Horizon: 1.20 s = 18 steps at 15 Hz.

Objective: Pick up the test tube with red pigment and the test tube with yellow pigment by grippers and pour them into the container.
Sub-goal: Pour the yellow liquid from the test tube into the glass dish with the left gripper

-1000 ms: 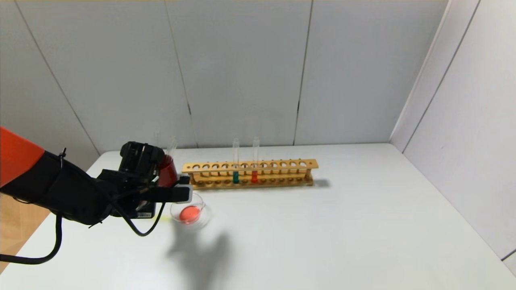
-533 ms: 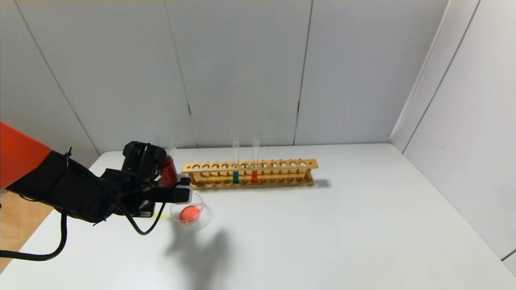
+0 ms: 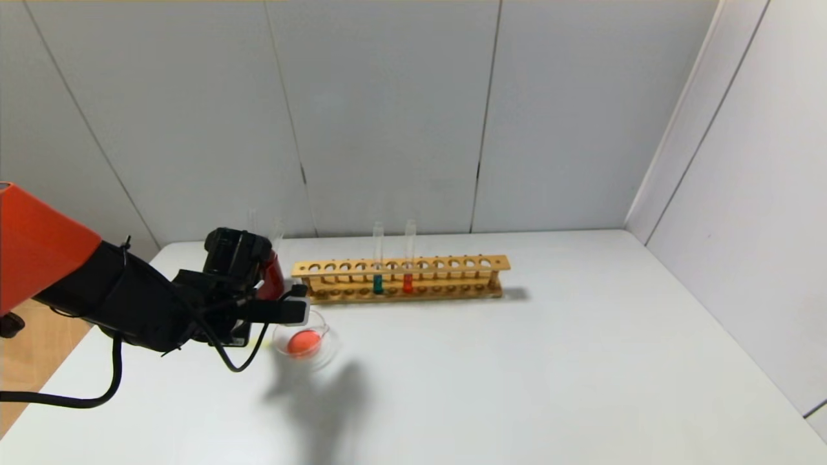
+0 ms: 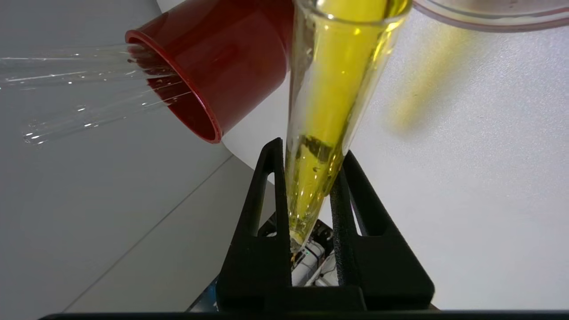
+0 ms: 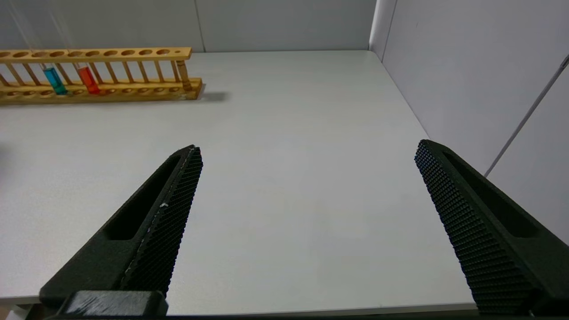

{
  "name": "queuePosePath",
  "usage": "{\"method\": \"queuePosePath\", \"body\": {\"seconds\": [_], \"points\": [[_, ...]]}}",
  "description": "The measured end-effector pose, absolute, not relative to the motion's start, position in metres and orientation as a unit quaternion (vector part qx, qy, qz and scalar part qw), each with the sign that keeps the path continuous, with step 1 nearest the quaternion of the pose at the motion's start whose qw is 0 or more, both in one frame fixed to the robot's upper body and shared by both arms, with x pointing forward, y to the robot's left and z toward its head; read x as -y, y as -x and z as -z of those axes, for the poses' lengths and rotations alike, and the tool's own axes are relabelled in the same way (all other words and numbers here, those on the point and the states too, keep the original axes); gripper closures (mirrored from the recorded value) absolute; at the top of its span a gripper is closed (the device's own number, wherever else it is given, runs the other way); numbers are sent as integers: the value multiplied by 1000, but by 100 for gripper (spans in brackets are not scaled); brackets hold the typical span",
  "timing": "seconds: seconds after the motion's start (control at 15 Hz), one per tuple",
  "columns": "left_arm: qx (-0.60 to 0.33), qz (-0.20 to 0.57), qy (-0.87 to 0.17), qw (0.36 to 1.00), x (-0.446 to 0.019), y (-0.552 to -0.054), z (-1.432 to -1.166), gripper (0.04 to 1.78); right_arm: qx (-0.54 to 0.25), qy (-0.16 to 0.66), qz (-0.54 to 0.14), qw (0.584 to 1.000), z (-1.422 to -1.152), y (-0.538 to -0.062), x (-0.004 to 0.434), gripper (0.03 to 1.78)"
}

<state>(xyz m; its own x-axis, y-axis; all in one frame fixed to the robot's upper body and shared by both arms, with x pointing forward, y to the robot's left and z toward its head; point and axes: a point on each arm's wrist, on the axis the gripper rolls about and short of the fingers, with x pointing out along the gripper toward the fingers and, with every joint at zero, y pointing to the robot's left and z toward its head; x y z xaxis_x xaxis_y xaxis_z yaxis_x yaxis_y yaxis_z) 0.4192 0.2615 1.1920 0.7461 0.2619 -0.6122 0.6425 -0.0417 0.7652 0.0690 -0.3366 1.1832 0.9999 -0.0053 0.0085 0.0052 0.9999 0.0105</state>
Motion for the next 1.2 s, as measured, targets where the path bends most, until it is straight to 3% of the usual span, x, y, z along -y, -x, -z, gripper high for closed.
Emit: {"method": "queuePosePath", "body": {"seconds": [1.2], "points": [[-322,153,-725,590,-259,-420,-1193,151,4,-5,3,1000,-1183,-69,337,6]]}}
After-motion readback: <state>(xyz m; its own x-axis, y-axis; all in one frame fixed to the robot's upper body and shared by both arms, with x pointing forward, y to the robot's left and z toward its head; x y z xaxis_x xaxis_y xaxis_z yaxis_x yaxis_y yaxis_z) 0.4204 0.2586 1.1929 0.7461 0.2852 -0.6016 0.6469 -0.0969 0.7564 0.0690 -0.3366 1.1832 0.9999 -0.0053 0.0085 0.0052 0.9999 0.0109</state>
